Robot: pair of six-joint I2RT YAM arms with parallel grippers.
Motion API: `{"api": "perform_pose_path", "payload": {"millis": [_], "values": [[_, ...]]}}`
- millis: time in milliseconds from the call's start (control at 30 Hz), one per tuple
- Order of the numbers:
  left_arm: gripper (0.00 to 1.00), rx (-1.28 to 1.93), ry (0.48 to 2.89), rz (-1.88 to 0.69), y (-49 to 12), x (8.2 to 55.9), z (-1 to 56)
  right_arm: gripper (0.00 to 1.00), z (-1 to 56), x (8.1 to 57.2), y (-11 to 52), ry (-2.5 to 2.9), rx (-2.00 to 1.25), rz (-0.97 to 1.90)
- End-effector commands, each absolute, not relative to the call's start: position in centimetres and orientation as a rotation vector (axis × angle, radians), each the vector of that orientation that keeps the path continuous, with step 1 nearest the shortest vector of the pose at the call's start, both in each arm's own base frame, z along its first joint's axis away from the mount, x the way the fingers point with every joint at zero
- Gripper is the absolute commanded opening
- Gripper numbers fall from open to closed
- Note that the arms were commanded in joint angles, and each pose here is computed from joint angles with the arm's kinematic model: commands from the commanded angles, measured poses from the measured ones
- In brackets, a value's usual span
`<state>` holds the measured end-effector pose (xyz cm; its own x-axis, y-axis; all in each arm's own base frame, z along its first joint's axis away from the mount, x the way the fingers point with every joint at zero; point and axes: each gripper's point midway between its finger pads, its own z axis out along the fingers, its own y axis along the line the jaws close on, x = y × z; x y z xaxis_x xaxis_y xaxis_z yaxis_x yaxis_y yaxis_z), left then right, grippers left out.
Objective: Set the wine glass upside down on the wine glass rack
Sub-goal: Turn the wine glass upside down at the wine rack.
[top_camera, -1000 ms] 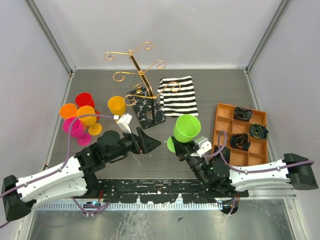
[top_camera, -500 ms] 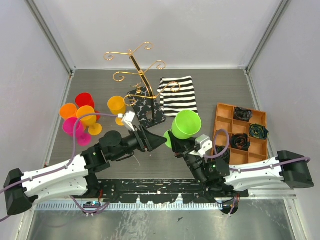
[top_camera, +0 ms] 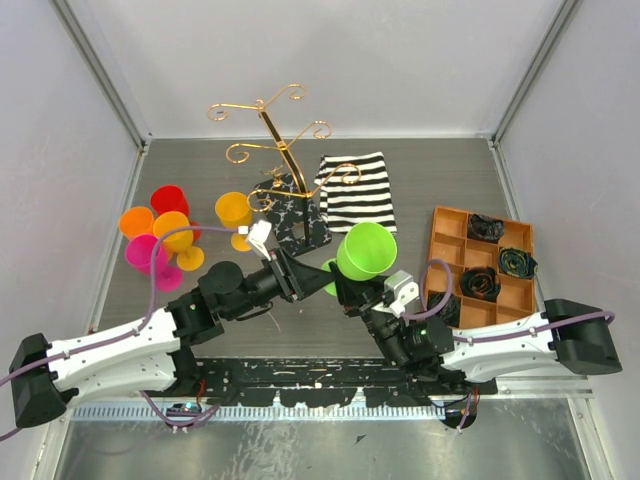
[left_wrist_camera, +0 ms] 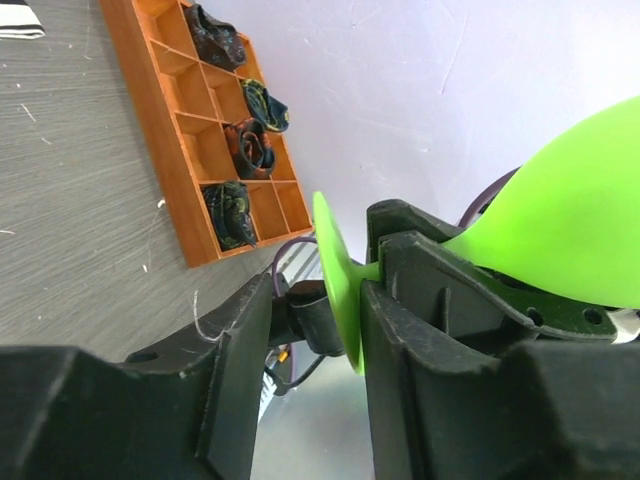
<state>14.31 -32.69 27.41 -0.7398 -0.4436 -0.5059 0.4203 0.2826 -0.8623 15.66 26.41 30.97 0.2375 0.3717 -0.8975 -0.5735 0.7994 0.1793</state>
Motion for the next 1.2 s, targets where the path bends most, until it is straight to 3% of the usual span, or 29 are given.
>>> {"api": "perform_pose_path", "payload": {"millis": [0, 300, 467, 567, 900, 1000, 1167], "values": [[0.44, -0.036, 1.767, -1.609, -33.1, 14.3, 29.9, 0.01, 34.2, 15.3, 26.4, 1.086, -0.131, 0.734], [0.23, -0.025, 1.749, -1.645, -33.4, 14.0, 30.9, 0.01, 33.9, 15.2, 26.9, 1.089, -0.143, 0.738], [0.04, -0.036, 1.757, -1.631, -33.3, 14.2, 30.6, 0.01, 33.5, 15.3, 27.1, 1.093, -0.155, 0.718], [0.0, -0.044, 1.759, -1.609, -33.0, 14.4, 30.7, 0.02, 33.3, 15.4, 27.0, 1.102, -0.157, 0.711], [0.0, -0.06, 1.749, -1.452, -30.2, 15.3, 31.1, 0.27, 32.6, 15.5, 26.8, 1.15, -0.171, 0.701], [0.0, -0.063, 1.76, -1.378, -28.9, 15.5, 31.1, 0.43, 32.0, 15.3, 27.0, 1.172, -0.195, 0.706], [0.0, -0.041, 1.773, -1.265, -27.3, 15.9, 30.9, 0.54, 31.2, 15.1, 27.5, 1.194, -0.246, 0.708]]}}
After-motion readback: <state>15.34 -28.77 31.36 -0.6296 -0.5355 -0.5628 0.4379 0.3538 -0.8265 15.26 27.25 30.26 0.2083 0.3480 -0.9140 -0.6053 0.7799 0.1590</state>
